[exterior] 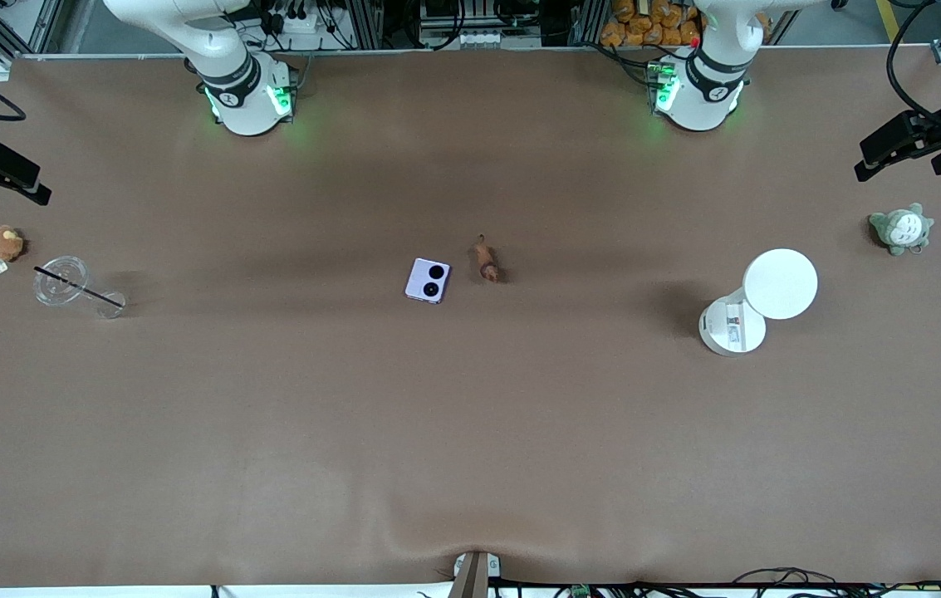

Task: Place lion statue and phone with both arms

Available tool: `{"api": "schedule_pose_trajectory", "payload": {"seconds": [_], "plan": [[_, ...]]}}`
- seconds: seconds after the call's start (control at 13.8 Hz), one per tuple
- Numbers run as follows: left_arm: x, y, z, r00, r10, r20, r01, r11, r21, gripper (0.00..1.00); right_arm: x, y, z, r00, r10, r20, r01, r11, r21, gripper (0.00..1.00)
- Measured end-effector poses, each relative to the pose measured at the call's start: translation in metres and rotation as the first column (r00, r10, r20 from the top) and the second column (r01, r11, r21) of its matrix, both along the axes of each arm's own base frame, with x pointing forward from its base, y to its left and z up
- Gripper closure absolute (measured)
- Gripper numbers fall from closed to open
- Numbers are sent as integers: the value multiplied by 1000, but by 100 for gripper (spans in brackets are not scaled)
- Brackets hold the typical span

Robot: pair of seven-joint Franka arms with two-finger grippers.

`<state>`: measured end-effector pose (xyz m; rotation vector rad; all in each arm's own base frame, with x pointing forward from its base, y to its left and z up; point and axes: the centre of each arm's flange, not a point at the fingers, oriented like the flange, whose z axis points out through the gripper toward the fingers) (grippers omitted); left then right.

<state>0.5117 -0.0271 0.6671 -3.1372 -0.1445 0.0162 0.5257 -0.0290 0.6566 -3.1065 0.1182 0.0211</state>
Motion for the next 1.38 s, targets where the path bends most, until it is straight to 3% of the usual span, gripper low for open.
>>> {"api": "schedule_pose_trajectory", "payload": {"seconds": [0.65, 1.38], "plan": [[0, 0, -2, 1000, -1, -13, 1, 1000, 0, 0, 0, 2, -1, 1000, 3, -2, -3, 1000, 0, 0], [-2, -11, -9, 998, -22, -54, 23, 1000, 3, 0, 13, 12, -26, 998, 17, -54, -17, 1000, -7, 0]]}}
